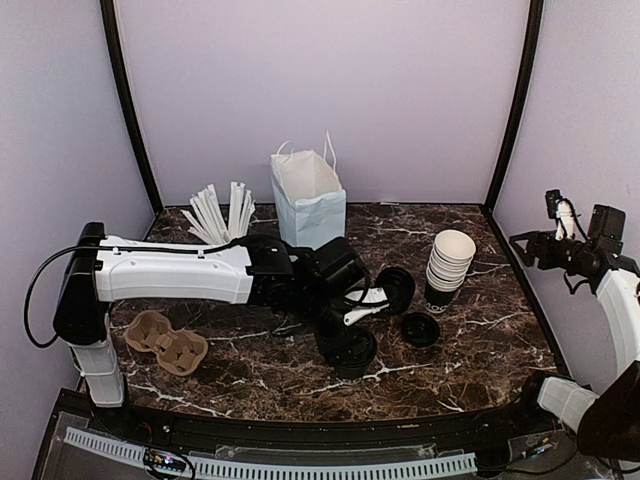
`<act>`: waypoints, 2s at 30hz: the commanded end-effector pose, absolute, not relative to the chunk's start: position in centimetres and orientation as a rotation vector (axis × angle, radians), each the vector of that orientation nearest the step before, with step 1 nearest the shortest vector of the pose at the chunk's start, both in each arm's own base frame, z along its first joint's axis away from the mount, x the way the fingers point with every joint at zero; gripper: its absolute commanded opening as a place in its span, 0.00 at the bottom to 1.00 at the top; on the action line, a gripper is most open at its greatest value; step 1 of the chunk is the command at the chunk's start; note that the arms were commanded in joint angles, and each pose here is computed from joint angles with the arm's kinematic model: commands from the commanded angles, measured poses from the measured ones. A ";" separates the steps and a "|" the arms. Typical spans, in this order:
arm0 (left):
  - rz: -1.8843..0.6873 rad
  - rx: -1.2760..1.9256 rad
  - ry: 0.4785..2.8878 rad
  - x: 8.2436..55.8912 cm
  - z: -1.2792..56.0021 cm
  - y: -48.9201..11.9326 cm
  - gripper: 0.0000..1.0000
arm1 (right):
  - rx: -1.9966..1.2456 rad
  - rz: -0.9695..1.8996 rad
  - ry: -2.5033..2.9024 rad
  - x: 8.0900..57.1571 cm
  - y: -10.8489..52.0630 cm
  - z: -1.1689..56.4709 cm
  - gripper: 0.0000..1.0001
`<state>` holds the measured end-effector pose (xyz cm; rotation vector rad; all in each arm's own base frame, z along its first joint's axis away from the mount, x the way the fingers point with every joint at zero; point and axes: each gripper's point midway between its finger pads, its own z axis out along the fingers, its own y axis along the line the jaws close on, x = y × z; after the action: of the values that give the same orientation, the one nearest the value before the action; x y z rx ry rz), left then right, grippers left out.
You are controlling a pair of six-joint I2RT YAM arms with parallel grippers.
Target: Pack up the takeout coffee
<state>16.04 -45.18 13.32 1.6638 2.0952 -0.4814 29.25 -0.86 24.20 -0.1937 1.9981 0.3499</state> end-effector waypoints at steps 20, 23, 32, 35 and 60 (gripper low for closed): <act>-0.264 1.143 2.339 25.3 17.5 -31.5 0.67 | -0.230 0.361 1.968 29.4 -0.5 24.5 0.85; -0.224 1.024 2.386 27.2 17.5 -27.8 0.67 | -0.234 0.361 1.965 29.3 -0.4 24.6 0.85; -0.534 1.020 2.313 25.9 19.4 -31.4 0.64 | -0.236 0.363 1.965 29.3 -0.4 24.5 0.85; -0.556 1.120 2.238 25.4 20.4 -35.4 0.63 | -0.233 0.362 1.968 29.3 -0.5 24.5 0.85; -0.608 1.693 1.918 16.5 20.0 -55.9 0.63 | -0.193 0.313 1.991 29.6 -1.4 24.1 0.85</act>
<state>16.30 -57.78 19.67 1.6589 1.8799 -0.7095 29.41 -1.25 23.47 -0.1764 2.0211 0.3379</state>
